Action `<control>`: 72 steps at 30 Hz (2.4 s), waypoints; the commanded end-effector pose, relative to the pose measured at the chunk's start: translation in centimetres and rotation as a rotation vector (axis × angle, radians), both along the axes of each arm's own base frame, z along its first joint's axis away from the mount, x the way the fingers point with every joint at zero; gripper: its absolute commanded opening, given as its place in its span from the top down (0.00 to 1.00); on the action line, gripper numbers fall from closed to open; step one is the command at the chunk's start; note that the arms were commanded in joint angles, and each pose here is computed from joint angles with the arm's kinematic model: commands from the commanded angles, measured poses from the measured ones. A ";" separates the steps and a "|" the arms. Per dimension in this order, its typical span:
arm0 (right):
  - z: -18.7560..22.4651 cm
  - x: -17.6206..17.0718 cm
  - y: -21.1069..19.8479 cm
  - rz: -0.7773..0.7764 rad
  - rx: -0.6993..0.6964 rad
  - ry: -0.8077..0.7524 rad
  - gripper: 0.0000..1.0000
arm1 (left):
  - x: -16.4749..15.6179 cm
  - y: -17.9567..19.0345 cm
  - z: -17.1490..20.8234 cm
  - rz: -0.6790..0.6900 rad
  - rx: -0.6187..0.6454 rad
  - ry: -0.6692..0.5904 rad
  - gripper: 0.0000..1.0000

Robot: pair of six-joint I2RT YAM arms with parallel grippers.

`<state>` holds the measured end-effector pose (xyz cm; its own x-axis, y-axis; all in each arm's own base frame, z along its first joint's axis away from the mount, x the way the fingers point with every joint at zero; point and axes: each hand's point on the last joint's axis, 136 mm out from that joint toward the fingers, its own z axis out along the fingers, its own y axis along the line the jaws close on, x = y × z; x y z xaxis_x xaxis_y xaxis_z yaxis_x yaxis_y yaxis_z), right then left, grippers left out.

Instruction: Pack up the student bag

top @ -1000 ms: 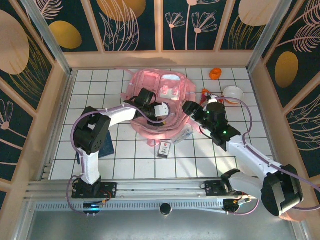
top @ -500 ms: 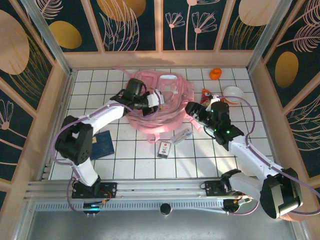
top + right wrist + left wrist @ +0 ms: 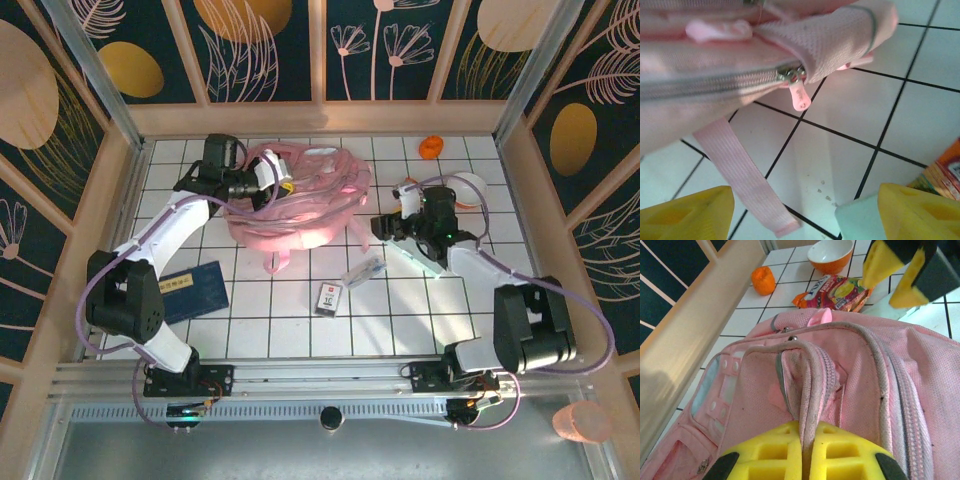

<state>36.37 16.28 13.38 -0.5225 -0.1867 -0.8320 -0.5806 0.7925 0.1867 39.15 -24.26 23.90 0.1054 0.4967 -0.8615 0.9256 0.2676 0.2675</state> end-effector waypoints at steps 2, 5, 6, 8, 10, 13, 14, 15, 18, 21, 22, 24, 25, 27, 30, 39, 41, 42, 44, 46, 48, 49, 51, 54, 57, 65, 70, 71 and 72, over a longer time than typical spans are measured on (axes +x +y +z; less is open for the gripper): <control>1.1 1.6 1.9 0.216 -0.090 -0.200 0.25 | -1.1 -1.2 6.5 -0.121 -0.106 -0.172 1.00; 1.1 3.2 2.1 0.265 -0.053 -0.231 0.25 | -1.1 -1.1 6.7 -0.122 -0.098 -0.192 1.00; 0.9 3.6 2.3 0.283 -0.043 -0.230 0.25 | -1.1 -1.1 6.8 -0.122 -0.098 -0.196 1.00; 0.6 4.1 2.8 0.326 -0.034 -0.224 0.25 | -1.2 -1.0 7.0 -0.117 -0.093 -0.206 1.00; 0.5 4.2 3.3 0.359 -0.022 -0.231 0.26 | -1.3 -0.9 7.1 -0.115 -0.090 -0.213 1.00; 0.3 4.4 3.7 0.392 -0.003 -0.244 0.26 | -1.3 -0.7 7.0 -0.105 -0.082 -0.229 1.00; 0.1 4.5 3.8 0.399 0.003 -0.239 0.26 | -1.2 -0.7 6.8 -0.103 -0.082 -0.230 1.00; 0.0 4.6 3.9 0.409 0.008 -0.236 0.26 | -1.3 -0.7 6.8 -0.106 -0.083 -0.231 1.00; -0.4 4.6 4.3 0.445 0.018 -0.218 0.26 | -1.5 -0.9 6.8 -0.116 -0.097 -0.224 1.00; -0.3 4.6 4.5 0.465 0.033 -0.213 0.30 | -1.5 -1.0 7.1 -0.127 -0.112 -0.225 1.00; -0.3 4.6 4.5 0.474 0.041 -0.210 0.31 | -1.5 -1.0 7.1 -0.127 -0.114 -0.226 1.00; 0.1 4.6 4.4 0.485 0.060 -0.205 0.37 | -1.5 -1.1 7.1 -0.130 -0.115 -0.227 1.00; 0.3 4.6 4.3 0.489 0.067 -0.207 0.40 | -1.5 -1.1 7.2 -0.130 -0.115 -0.229 1.00; 0.8 4.5 4.1 0.496 0.083 -0.213 0.46 | -1.5 -1.1 7.0 -0.131 -0.115 -0.225 1.00; 1.5 4.3 3.8 0.504 0.106 -0.216 0.59 | -1.4 -1.0 6.7 -0.126 -0.110 -0.224 1.00; 2.0 4.1 3.3 0.517 0.164 -0.193 0.71 | -1.3 -1.1 6.8 -0.128 -0.115 -0.233 1.00; 1.6 4.6 3.2 0.500 0.152 -0.183 0.56 | -1.4 -1.2 6.9 -0.134 -0.120 -0.233 1.00; 1.3 4.9 3.1 0.488 0.142 -0.178 0.50 | -1.5 -1.2 7.0 -0.138 -0.124 -0.232 1.00; 0.7 5.3 3.0 0.480 0.127 -0.165 0.45 | -1.6 -1.3 7.3 -0.146 -0.134 -0.233 1.00; 0.2 5.6 3.1 0.484 0.124 -0.144 0.43 | -1.8 -1.4 7.5 -0.152 -0.144 -0.233 1.00; 0.2 5.8 3.3 0.499 0.127 -0.132 0.42 | -1.9 -1.4 7.7 -0.155 -0.151 -0.237 1.00; 0.1 5.8 3.4 0.503 0.129 -0.125 0.42 | -1.9 -1.4 7.7 -0.155 -0.153 -0.238 1.00; -0.1 5.7 3.7 0.516 0.124 -0.115 0.42 | -1.9 -1.4 7.8 -0.155 -0.154 -0.242 1.00; -0.3 5.3 4.1 0.530 0.118 -0.106 0.42 | -1.8 -1.4 8.1 -0.152 -0.157 -0.253 1.00; -0.4 4.9 4.3 0.541 0.122 -0.091 0.48 | -1.7 -1.4 8.4 -0.152 -0.164 -0.262 1.00; 0.2 3.9 4.5 0.556 0.166 -0.068 0.88 | -1.5 -1.3 8.5 -0.135 -0.167 -0.281 1.00; 1.8 3.6 4.6 0.553 0.197 -0.100 1.00 | -1.1 -1.0 8.1 -0.097 -0.150 -0.291 1.00; 2.1 3.6 4.6 0.551 0.204 -0.107 1.00 | -1.0 -0.9 7.9 -0.088 -0.145 -0.294 1.00; 2.4 3.5 4.6 0.548 0.211 -0.113 1.00 | -0.7 -0.7 7.8 -0.070 -0.138 -0.299 1.00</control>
